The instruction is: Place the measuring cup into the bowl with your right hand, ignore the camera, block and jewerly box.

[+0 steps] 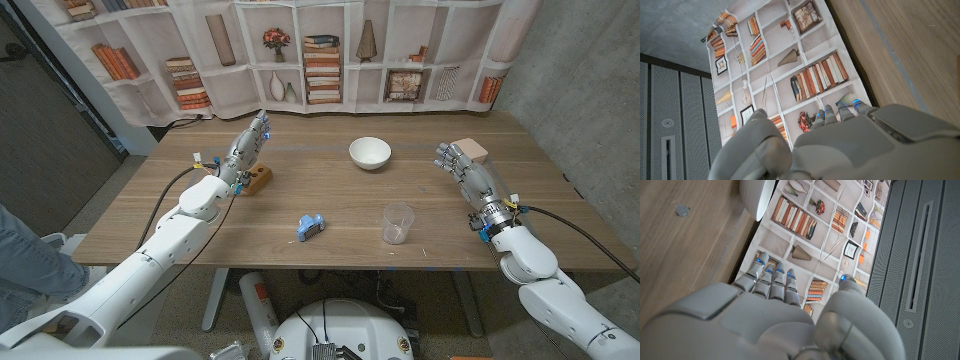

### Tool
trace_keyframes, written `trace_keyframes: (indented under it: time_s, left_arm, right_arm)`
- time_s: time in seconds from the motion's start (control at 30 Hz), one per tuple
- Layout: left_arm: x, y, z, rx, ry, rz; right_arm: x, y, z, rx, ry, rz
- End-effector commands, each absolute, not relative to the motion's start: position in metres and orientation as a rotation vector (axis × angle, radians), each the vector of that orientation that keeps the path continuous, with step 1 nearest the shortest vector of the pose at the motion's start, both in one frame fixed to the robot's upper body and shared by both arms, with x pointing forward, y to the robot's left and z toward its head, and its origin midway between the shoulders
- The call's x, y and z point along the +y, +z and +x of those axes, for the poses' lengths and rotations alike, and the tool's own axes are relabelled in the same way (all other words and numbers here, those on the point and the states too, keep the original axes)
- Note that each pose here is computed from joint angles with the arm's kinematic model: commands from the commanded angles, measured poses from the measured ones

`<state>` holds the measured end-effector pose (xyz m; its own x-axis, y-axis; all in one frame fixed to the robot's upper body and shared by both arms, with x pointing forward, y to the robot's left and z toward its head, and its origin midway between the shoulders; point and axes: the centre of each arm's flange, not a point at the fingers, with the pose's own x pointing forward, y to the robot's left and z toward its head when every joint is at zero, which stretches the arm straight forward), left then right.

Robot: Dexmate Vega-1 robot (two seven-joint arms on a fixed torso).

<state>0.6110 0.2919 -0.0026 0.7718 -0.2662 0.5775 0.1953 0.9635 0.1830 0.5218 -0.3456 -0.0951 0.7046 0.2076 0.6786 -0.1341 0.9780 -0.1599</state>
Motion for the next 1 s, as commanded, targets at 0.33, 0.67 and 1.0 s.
trace_keyframes:
  time_s: [0.33, 0.67, 1.0]
  left_arm:
    - [0.287, 0.000, 0.609, -0.634, -0.256, 0.132]
    - [0.288, -0.001, 0.610, -0.632, -0.259, 0.132]
    - [0.284, 0.005, 0.609, -0.637, -0.261, 0.152]
  right_arm:
    - [-0.351, -0.104, 0.504, -0.784, 0.186, -0.123]
    - [-0.349, -0.108, 0.496, -0.791, 0.188, -0.130]
    - [-0.345, -0.112, 0.492, -0.801, 0.201, -0.136]
